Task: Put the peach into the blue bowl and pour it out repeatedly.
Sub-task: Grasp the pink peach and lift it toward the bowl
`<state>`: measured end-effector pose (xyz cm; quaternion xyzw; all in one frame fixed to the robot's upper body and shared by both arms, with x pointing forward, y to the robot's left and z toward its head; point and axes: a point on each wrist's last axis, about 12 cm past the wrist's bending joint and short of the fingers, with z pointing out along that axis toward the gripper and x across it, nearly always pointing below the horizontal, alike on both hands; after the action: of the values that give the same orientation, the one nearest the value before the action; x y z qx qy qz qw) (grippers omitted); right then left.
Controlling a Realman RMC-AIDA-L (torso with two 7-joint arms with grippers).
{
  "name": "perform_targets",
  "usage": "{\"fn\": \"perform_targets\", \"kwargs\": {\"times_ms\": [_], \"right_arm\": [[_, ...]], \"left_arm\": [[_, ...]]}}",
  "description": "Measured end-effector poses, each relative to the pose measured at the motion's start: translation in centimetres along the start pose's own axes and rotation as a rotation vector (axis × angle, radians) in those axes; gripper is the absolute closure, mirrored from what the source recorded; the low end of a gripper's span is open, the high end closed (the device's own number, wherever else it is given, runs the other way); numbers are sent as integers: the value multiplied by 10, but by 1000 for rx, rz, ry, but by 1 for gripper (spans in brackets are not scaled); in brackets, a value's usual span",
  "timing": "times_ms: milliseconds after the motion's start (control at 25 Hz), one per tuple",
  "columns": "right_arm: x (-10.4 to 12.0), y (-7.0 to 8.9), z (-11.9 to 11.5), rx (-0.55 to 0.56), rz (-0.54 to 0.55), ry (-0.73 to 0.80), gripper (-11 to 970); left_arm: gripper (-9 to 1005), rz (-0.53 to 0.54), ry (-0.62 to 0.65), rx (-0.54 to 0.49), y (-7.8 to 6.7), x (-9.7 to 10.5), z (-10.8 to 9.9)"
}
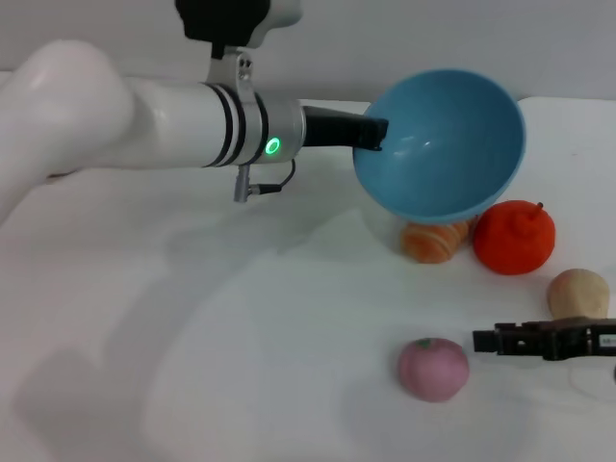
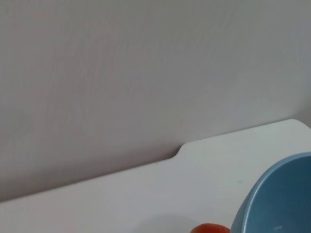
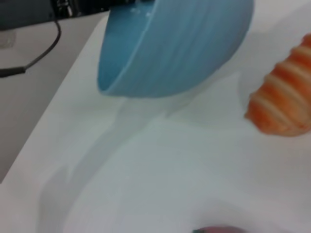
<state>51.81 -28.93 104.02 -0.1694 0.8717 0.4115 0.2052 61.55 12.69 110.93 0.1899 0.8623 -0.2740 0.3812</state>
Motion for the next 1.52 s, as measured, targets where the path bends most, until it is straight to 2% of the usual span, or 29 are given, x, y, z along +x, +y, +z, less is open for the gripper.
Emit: {"fn": "perform_targets", "kwargs": {"times_ms": [80, 200, 400, 640, 920, 1040, 1240, 1360, 1520], "right_arm": [[0, 1, 5, -6, 1, 13, 306], [0, 4, 13, -22, 3, 19, 307], [2, 7, 35, -23, 5, 76, 307], [3, 7, 42, -10, 10, 92, 307], [1, 6, 44, 5, 7, 86, 308], [1, 5, 41, 10, 1, 83, 308], [1, 5, 41, 3, -20, 77, 501], [-3, 10, 40, -39, -55, 53, 623], [-17, 21, 29, -113, -126, 22, 775]], "left_arm": [[996, -18, -18, 17, 2, 5, 0], [996, 19, -73, -4, 3, 13, 3], [996, 132, -127, -68, -6, 21, 11], [997, 253, -135, -81, -9, 17, 14], [996, 244, -149, -83, -9, 13, 14], [996, 208, -169, -95, -8, 13, 13], [996, 129, -175, -99, -5, 16, 14], [997, 66, -173, -105, 0, 20, 14], [997, 69, -152, -133, 8, 26, 14]]}}
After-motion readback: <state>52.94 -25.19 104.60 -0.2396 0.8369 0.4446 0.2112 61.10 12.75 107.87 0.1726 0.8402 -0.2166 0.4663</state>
